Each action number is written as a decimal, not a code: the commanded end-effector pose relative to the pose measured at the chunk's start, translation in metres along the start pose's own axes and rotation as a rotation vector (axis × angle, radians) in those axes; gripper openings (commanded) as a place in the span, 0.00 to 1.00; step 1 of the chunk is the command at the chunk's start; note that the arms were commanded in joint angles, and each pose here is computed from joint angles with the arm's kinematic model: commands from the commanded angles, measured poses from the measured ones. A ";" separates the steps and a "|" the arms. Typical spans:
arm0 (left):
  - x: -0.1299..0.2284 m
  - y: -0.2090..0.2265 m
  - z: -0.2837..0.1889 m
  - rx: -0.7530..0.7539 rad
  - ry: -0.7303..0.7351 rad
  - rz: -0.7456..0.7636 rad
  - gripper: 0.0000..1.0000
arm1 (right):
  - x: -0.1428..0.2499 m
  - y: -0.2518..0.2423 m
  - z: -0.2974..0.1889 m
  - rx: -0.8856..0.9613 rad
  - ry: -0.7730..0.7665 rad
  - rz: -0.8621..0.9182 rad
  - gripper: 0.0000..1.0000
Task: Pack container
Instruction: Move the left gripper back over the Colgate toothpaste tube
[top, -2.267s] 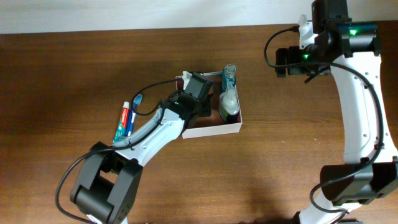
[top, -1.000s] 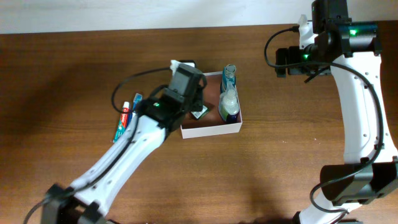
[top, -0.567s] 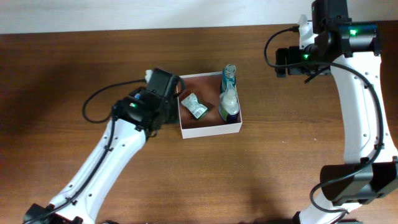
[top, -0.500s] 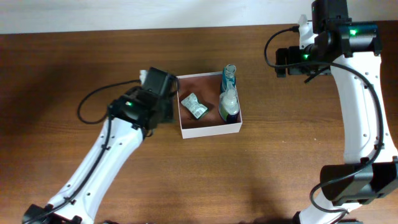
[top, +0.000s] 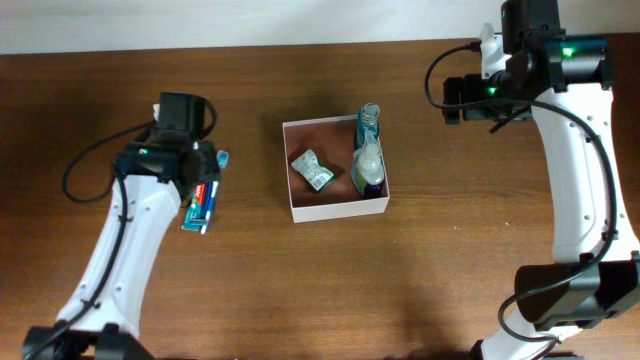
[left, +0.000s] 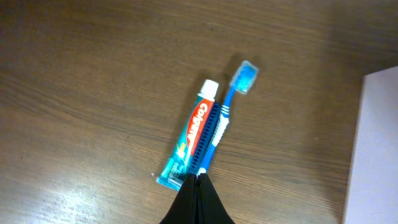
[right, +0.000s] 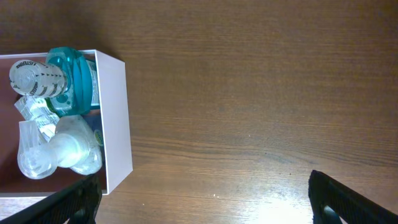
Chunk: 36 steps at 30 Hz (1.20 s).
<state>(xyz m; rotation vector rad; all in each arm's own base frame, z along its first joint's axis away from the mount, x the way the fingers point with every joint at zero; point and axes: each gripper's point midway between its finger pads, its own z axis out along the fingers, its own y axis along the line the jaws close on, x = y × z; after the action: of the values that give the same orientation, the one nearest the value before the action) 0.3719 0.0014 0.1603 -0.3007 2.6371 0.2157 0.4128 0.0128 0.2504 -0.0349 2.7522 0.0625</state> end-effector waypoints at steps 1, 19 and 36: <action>0.005 0.010 0.025 0.016 0.065 0.045 0.00 | -0.003 0.000 -0.008 -0.005 -0.025 0.003 0.98; 0.034 -0.006 0.121 0.204 0.244 0.270 0.49 | -0.003 0.000 -0.008 -0.005 -0.025 0.003 0.98; 0.029 0.006 0.126 0.140 0.225 0.344 0.54 | -0.003 0.000 -0.008 -0.005 -0.025 0.003 0.99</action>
<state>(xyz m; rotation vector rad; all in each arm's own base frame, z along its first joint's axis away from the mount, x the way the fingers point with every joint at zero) 0.4019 0.0241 0.0422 0.1557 2.8860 0.0861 0.4127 0.0128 0.2504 -0.0344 2.7526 0.0626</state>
